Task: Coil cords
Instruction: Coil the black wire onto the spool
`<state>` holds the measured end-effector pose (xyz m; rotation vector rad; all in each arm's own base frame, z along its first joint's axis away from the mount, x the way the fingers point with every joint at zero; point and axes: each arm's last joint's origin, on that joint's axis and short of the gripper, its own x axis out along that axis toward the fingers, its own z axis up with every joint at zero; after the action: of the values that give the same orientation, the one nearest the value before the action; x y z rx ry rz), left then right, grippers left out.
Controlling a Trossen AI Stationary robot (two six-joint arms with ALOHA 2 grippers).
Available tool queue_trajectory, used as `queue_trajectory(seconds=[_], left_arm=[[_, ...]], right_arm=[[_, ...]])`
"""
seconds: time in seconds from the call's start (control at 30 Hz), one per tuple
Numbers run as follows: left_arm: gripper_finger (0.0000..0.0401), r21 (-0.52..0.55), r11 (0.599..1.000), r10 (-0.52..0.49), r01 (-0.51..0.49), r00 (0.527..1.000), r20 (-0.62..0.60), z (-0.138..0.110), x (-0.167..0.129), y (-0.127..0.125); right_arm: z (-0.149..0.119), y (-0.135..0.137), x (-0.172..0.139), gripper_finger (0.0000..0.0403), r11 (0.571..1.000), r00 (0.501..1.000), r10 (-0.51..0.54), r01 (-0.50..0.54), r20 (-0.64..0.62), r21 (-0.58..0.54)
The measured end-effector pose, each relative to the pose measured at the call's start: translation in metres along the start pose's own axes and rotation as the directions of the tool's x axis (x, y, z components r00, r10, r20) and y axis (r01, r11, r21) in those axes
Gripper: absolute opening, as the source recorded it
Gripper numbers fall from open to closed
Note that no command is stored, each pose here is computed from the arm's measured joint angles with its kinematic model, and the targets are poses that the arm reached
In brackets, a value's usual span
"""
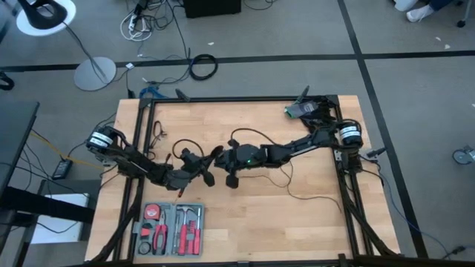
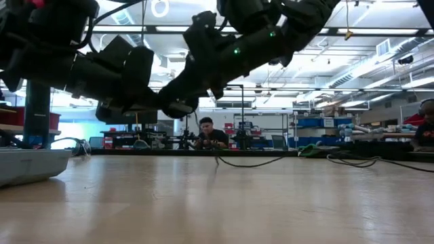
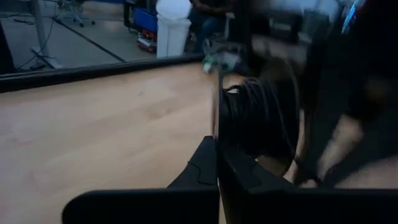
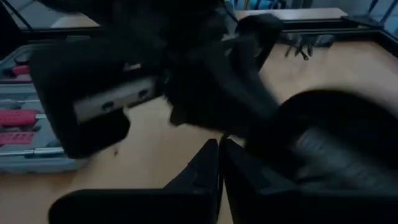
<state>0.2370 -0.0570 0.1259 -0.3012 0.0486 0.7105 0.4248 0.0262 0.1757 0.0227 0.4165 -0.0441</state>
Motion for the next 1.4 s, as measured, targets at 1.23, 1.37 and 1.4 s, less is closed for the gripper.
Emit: queue_trajectory(seconds=[1.23, 1.37, 1.4], left_arm=[[0.0000, -0.059, 0.998, 0.011, -0.005, 0.996, 0.089, 0.003, -0.017, 0.007], [0.0000, -0.049, 0.999, 0.006, -0.001, 0.995, 0.101, 0.005, -0.017, 0.006], [0.0000, -0.047, 0.999, 0.004, 0.001, 0.994, 0.105, 0.006, -0.017, 0.006]], right_arm=[[-0.079, 0.005, -0.023, 0.0067, 0.996, 0.996, -0.008, -0.001, 0.093, 0.087], [-0.077, 0.005, -0.018, 0.0067, 0.998, 0.999, -0.012, 0.010, 0.030, 0.069], [-0.075, 0.005, -0.018, 0.0067, 0.998, 0.999, -0.012, 0.009, 0.038, 0.070]])
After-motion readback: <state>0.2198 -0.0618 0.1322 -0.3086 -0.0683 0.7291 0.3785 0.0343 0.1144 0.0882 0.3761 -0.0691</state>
